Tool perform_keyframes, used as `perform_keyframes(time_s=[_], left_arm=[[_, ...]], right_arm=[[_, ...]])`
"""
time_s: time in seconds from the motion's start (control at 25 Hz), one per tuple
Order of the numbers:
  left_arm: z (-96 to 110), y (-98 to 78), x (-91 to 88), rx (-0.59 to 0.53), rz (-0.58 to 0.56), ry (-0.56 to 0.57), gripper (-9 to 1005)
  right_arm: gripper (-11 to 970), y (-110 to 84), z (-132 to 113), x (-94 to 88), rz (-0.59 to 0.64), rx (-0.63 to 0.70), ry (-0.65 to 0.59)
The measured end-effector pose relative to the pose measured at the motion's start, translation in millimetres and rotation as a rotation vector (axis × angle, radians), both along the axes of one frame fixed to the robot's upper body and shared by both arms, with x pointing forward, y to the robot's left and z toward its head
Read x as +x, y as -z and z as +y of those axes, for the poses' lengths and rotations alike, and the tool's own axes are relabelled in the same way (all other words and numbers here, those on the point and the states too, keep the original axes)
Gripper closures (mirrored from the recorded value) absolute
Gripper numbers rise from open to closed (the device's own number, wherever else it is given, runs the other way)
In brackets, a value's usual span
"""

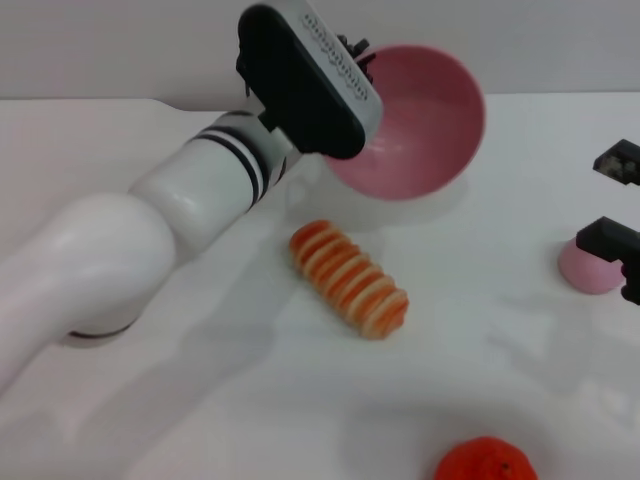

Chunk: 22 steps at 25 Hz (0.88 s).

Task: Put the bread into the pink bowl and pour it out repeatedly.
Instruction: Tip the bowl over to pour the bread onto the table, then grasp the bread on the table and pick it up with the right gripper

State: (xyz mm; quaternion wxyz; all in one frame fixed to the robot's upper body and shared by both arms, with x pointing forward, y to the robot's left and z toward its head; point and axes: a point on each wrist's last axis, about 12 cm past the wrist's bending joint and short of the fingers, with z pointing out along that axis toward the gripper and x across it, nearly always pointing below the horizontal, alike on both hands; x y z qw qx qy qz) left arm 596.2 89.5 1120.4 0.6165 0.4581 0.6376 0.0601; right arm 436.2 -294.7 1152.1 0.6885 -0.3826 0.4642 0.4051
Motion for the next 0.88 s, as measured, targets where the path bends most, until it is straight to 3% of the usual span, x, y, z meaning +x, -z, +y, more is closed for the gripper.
perform_keyframes(time_s=[0.36,0.64,0.88], left_arm=[[-5,-30.3,11.3,-0.155,0.035,0.027,954],[16,-53.7,29.7,-0.412,0.23,0.128,955],[29,-69.6,32.3,-0.553,0.378,0.251,955]], right_arm=[[479,6.0,1,2.6,0.022,0.016,-0.002],[478,7.7,0,0.6,0.03,0.012,0.001],[478,8.2,0,0.9,0.034,0.008,-0.003]])
